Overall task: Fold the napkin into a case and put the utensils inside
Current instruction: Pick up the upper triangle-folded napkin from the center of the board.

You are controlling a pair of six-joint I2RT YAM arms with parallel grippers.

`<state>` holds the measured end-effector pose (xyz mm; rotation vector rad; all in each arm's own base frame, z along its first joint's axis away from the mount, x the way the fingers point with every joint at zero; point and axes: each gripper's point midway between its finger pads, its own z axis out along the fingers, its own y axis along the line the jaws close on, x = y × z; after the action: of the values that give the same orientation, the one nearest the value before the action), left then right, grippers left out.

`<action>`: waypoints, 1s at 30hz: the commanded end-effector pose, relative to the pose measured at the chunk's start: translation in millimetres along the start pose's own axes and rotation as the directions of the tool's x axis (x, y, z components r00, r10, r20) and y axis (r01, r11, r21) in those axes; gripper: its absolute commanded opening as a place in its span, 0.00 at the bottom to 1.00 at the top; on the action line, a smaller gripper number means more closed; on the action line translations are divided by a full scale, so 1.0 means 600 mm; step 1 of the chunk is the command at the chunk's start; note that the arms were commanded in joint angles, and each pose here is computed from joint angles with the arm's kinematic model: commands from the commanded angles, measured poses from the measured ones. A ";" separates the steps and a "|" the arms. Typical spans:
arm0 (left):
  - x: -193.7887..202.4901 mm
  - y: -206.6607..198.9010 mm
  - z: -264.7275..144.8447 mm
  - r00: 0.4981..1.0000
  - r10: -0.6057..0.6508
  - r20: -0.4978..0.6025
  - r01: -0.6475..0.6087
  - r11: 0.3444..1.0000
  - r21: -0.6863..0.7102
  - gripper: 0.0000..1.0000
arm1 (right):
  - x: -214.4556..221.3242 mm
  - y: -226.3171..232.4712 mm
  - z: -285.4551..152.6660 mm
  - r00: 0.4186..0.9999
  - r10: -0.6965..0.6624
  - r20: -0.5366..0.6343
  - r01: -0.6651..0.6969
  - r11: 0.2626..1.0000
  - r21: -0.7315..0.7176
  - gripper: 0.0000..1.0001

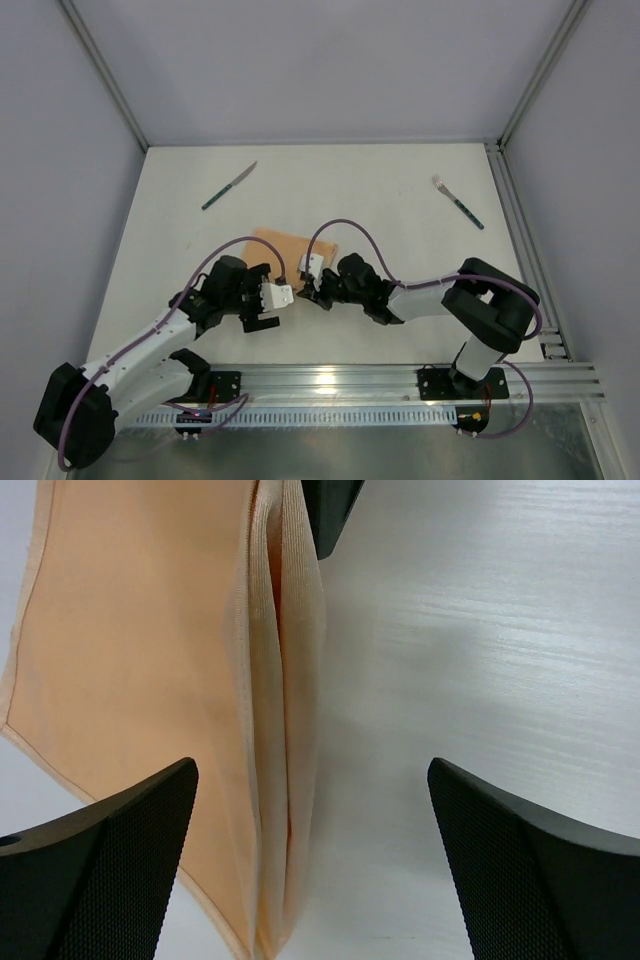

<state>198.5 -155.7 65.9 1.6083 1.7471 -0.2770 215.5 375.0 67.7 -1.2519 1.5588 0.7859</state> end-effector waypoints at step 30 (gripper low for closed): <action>0.168 0.073 -0.053 0.914 0.016 -0.404 -0.208 0.875 -0.436 0.28 | -0.016 0.009 -0.010 0.999 0.052 0.013 -0.050 0.994 -0.095 0.04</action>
<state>234.0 -62.1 35.7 1.4770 1.7831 0.4665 204.1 368.3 58.0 -1.2760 1.6342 0.9025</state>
